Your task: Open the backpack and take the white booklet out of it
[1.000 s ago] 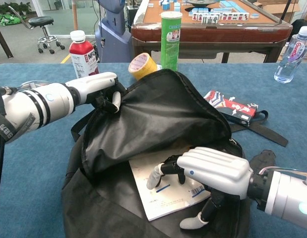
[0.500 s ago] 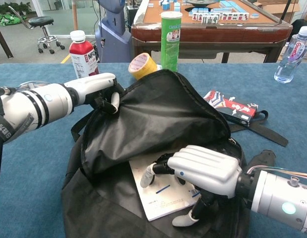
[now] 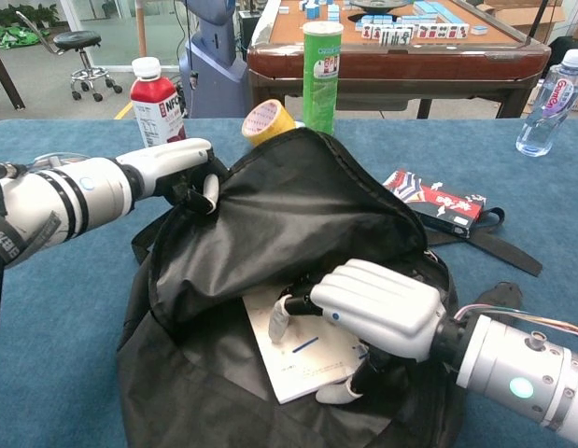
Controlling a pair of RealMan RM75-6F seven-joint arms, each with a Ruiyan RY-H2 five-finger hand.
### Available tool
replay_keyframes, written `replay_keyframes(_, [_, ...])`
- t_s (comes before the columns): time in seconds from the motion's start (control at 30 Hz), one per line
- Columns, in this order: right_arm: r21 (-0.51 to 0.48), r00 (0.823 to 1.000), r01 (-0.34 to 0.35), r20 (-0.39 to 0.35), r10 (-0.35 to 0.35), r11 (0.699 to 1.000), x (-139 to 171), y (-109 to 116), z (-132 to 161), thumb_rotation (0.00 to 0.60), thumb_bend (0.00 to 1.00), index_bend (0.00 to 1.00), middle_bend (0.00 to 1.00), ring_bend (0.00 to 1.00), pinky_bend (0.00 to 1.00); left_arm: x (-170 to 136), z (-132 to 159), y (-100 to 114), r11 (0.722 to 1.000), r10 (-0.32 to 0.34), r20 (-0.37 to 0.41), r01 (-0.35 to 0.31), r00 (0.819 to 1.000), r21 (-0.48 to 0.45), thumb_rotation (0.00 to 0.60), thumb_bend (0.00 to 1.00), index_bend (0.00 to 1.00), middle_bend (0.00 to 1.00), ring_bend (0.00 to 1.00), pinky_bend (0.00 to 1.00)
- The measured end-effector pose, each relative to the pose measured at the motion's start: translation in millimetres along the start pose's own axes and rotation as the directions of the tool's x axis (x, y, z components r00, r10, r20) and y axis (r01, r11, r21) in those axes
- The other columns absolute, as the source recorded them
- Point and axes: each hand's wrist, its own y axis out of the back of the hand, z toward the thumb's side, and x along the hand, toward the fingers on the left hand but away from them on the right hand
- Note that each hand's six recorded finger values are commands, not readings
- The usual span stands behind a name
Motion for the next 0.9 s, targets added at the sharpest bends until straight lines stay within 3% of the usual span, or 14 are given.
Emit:
replay_keyframes(0.47, [0.040,0.998,0.056,-0.013,-0.056,0.998,-8,9,0,0.600,0.42,0.47,0.40,0.30,0.36,0,0,2,1.000,0.004,0.004,-0.004,1.000,0.008,0.600,0.93,0.79,0.78,0.64,0.32])
replay_keyframes(0.7, [0.067,0.993,0.116,-0.026,-0.114,0.991,-11,19,0,0.600,0.53,0.63,0.51,0.39,0.44,-1,-3,6,1.000,0.012,-0.001,-0.011,1.000,0.006,0.600,0.93,0.79,0.78,0.63,0.32])
replay_keyframes(0.9, [0.051,0.989,0.148,-0.035,-0.147,0.988,-8,29,2,0.600,0.55,0.76,0.61,0.50,0.52,-1,-6,11,1.000,0.022,-0.005,-0.022,1.000,0.018,0.600,0.93,0.79,0.78,0.63,0.32])
